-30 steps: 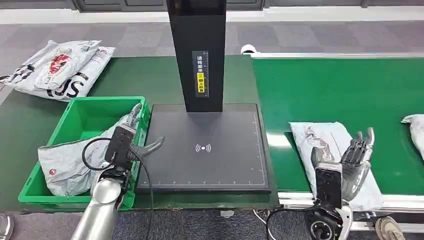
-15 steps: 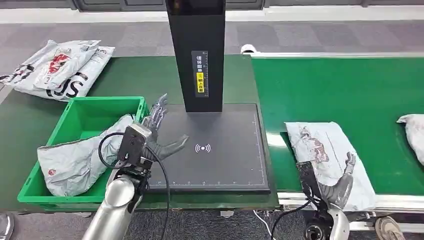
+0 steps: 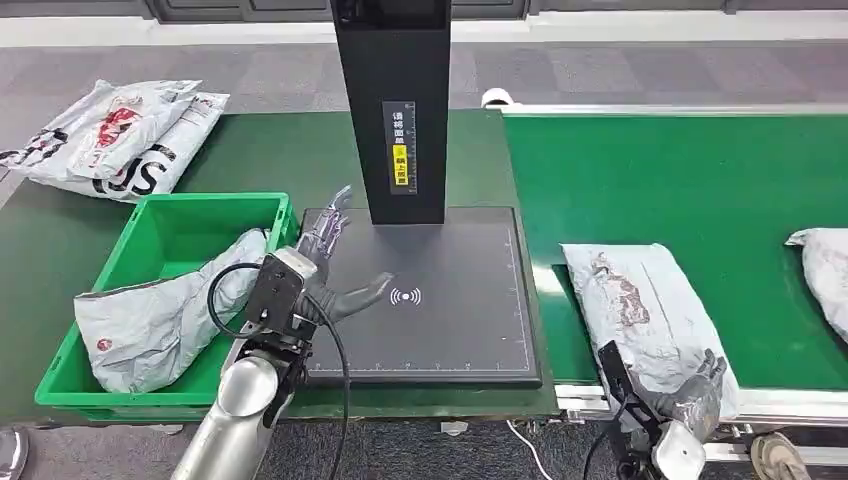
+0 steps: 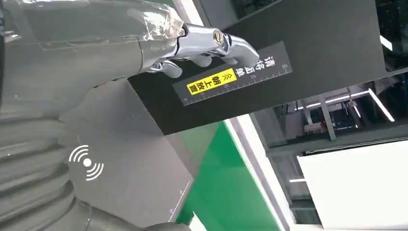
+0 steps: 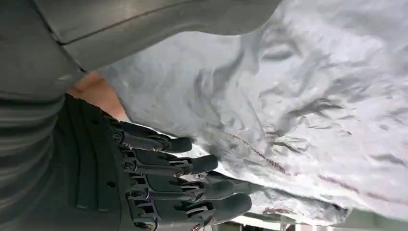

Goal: Moved the parcel from conveyor to table for the left to box.

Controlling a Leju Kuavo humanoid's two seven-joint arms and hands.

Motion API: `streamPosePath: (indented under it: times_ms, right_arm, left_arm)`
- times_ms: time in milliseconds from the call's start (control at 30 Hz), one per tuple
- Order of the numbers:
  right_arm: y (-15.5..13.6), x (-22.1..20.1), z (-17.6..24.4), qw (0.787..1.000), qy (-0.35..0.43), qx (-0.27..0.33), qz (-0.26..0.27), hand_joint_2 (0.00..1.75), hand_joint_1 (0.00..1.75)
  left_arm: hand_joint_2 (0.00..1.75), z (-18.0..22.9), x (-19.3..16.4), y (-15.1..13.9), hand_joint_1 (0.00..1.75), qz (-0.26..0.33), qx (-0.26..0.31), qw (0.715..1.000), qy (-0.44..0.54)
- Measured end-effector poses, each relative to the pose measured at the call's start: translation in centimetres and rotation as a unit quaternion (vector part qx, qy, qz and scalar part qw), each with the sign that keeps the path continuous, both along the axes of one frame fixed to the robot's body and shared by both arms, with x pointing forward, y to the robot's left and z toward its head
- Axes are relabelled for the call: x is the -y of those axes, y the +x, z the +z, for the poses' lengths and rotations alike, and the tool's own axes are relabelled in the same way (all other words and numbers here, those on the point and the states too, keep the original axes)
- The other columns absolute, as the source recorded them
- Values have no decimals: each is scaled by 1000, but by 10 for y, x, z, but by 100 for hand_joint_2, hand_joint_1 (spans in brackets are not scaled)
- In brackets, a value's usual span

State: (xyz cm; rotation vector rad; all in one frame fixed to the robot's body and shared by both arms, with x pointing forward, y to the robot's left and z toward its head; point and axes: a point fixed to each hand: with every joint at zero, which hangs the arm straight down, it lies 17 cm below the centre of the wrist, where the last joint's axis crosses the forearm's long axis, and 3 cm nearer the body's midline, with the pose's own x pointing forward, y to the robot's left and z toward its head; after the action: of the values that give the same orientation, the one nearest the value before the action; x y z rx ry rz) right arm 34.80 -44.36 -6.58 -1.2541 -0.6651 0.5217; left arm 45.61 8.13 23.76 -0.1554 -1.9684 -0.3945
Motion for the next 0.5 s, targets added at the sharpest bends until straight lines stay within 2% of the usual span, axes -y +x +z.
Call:
streamPosePath:
  times_ms: [33, 167, 500]
  right_arm:
    - [0, 2, -1, 1000, -2, -4, 0, 175, 175]
    - [3, 3, -7, 1000, -10, -23, 3, 175, 175]
    - [15, 1, -6, 1000, -11, -26, 11, 175, 175]
  left_arm:
    - [175, 0, 0, 0, 0, 0, 0, 1000, 0]
    - [175, 1, 0, 0, 0, 1, 2, 1000, 2]
    - [175, 5, 0, -2, 0, 1, 8, 1000, 1]
